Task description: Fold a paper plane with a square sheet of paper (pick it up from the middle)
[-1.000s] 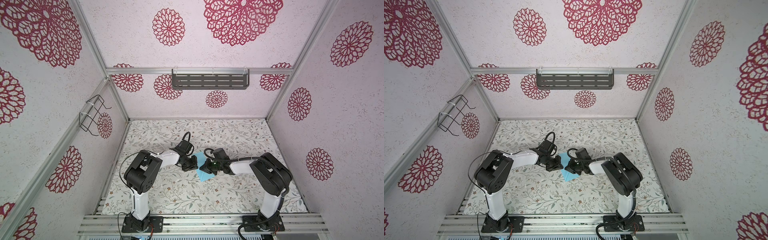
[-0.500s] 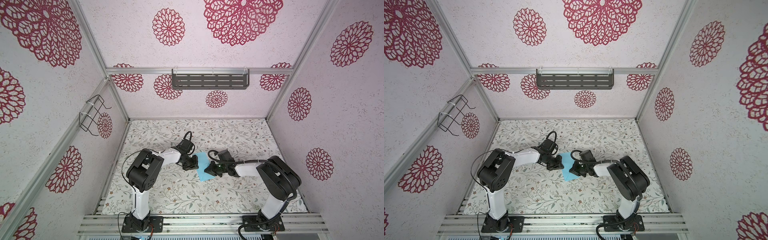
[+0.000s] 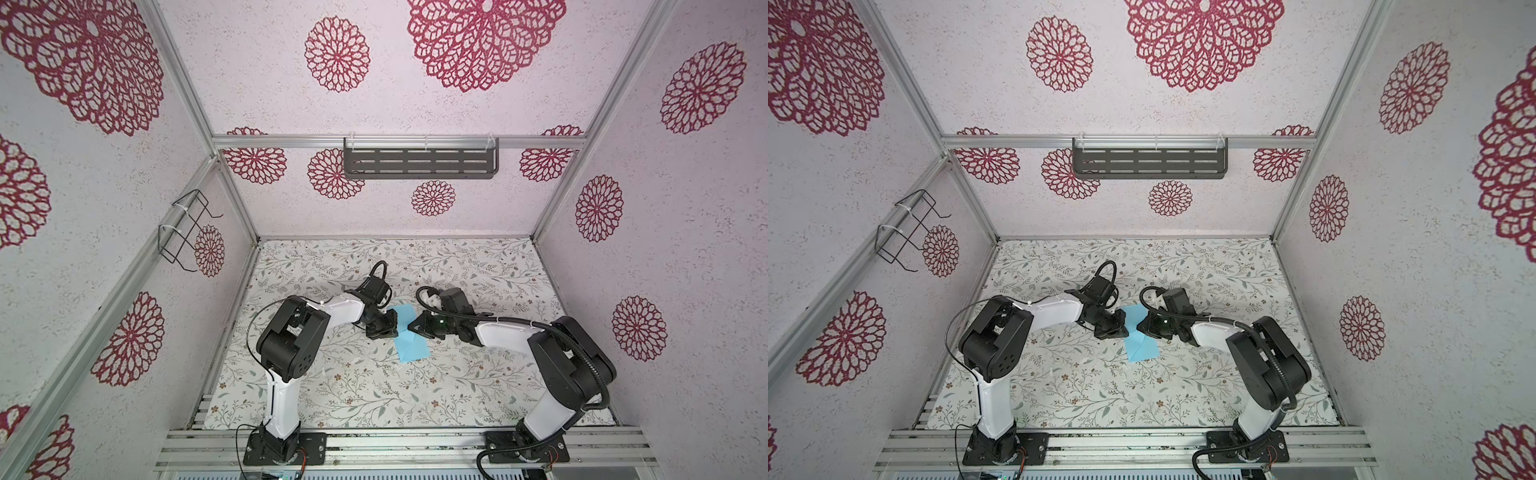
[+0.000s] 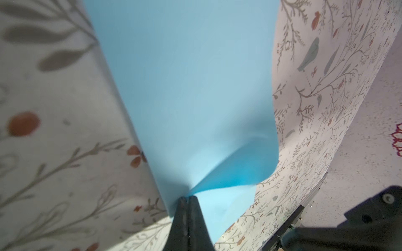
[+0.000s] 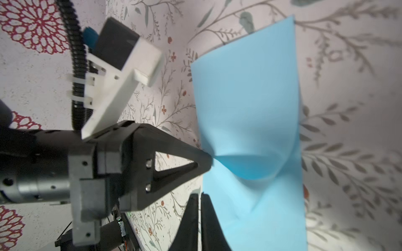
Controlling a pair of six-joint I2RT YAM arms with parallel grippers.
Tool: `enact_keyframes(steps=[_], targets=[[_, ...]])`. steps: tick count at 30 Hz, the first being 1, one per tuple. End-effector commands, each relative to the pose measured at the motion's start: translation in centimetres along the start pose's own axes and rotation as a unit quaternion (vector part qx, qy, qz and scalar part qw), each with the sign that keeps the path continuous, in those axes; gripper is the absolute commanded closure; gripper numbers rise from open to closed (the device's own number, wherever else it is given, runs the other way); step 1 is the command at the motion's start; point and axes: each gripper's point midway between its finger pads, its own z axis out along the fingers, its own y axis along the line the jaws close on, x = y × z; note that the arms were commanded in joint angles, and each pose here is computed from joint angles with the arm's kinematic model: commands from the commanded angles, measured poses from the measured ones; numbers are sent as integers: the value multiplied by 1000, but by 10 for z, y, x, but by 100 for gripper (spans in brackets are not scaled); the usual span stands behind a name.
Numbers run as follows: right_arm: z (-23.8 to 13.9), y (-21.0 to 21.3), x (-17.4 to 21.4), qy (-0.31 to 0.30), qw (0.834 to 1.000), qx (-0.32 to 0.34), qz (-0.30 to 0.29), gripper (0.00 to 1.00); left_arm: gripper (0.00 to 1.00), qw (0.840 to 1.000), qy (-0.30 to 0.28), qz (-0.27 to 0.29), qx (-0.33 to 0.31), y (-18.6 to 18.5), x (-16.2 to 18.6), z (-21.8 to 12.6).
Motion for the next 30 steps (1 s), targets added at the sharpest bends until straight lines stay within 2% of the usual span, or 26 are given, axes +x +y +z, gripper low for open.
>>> enact_keyframes(steps=[1,9,15,18,23,30], targets=[[13,-3,5,26,1000,-7,-14,90,100,993,41,-16,-108,59,27,28],[19,-31,11,38,999,12,-2,90,100,987,56,-16,-147,76,35,30],[-1,-79,20,41,997,65,15,90,100,986,63,-9,-152,79,37,32],[-17,-90,12,30,996,80,13,90,100,987,63,-2,-149,77,35,32],[-33,-49,-13,-1,999,42,-34,90,100,987,64,7,-147,74,31,33],[-5,-24,-3,25,998,8,-49,89,100,986,68,18,-148,73,29,34]])
